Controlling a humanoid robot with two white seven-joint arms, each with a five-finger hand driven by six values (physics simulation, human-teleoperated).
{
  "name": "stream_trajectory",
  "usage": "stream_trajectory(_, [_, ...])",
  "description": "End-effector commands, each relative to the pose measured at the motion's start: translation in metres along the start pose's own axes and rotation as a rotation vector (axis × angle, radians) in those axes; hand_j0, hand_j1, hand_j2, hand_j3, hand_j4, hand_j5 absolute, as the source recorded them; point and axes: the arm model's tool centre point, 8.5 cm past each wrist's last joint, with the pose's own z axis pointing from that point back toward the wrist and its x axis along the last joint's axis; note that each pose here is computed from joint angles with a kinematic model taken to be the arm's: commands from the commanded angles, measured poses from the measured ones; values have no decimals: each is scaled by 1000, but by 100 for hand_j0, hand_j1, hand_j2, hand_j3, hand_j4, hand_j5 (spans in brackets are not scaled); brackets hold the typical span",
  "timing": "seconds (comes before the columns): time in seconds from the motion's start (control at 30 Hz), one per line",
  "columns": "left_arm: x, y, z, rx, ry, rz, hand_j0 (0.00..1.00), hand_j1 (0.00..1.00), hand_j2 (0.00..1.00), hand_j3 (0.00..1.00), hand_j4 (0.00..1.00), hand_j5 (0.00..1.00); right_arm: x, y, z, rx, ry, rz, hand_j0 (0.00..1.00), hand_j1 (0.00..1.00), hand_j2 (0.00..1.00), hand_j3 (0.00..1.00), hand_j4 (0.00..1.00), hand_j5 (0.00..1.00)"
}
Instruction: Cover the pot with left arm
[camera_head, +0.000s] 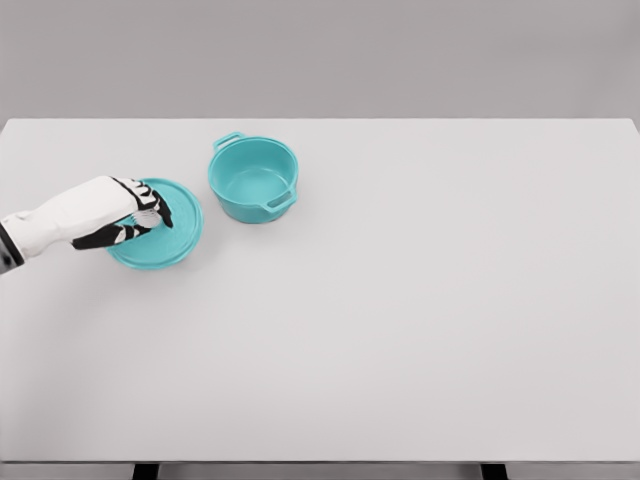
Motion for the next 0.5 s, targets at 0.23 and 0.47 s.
stream_trajectory(0.23, [-2, 20, -2, 49, -5, 3, 52, 52, 52, 52, 52, 52, 0, 0, 0, 1, 1, 0, 100, 100, 100, 100, 100, 100])
stream_trajectory(0.47, [-2, 32, -6, 76, -14, 0, 51, 51, 51, 51, 51, 51, 0, 0, 0, 1, 1, 0, 100, 100, 100, 100, 100, 100])
